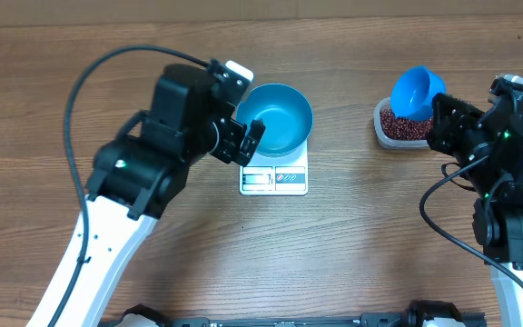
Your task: Scoop item into bowl and weigh 150g on scale
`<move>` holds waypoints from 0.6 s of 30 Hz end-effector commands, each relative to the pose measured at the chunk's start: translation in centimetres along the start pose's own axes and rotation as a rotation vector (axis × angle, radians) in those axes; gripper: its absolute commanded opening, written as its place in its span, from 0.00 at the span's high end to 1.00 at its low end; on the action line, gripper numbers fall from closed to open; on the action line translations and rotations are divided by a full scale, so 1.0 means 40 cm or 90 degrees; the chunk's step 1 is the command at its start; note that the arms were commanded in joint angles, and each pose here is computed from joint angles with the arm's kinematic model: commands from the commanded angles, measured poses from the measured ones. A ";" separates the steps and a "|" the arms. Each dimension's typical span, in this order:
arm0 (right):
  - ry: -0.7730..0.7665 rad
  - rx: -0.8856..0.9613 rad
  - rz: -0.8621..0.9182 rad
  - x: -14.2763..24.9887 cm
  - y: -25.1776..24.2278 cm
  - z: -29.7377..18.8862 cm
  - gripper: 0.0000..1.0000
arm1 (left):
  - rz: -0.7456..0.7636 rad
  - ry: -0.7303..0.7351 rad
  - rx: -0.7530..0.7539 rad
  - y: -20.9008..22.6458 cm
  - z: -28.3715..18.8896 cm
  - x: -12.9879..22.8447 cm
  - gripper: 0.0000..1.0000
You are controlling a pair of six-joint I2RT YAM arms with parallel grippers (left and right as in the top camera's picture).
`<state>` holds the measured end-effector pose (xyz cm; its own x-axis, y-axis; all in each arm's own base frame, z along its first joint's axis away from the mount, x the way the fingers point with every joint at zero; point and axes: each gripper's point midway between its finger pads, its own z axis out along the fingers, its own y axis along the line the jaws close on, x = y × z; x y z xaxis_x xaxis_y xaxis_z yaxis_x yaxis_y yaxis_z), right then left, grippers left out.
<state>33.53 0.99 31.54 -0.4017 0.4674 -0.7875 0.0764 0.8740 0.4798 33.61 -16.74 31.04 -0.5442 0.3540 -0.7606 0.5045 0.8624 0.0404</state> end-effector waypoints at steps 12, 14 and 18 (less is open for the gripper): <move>-0.028 -0.014 -0.005 -0.041 0.021 -0.021 0.96 | 0.012 0.018 0.022 -0.013 -0.020 0.007 0.01; -0.028 -0.014 -0.005 -0.041 0.021 -0.021 0.96 | 0.012 0.020 0.022 -0.013 -0.017 0.009 0.01; -0.028 -0.014 -0.005 -0.041 0.021 -0.021 0.96 | 0.012 0.020 0.022 -0.013 -0.016 0.009 0.01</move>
<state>33.53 0.99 31.53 -0.4020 0.4675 -0.7873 0.0766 0.8740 0.4798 32.57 -16.52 30.82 -0.5721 0.3669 -0.7336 0.5154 0.8565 0.0264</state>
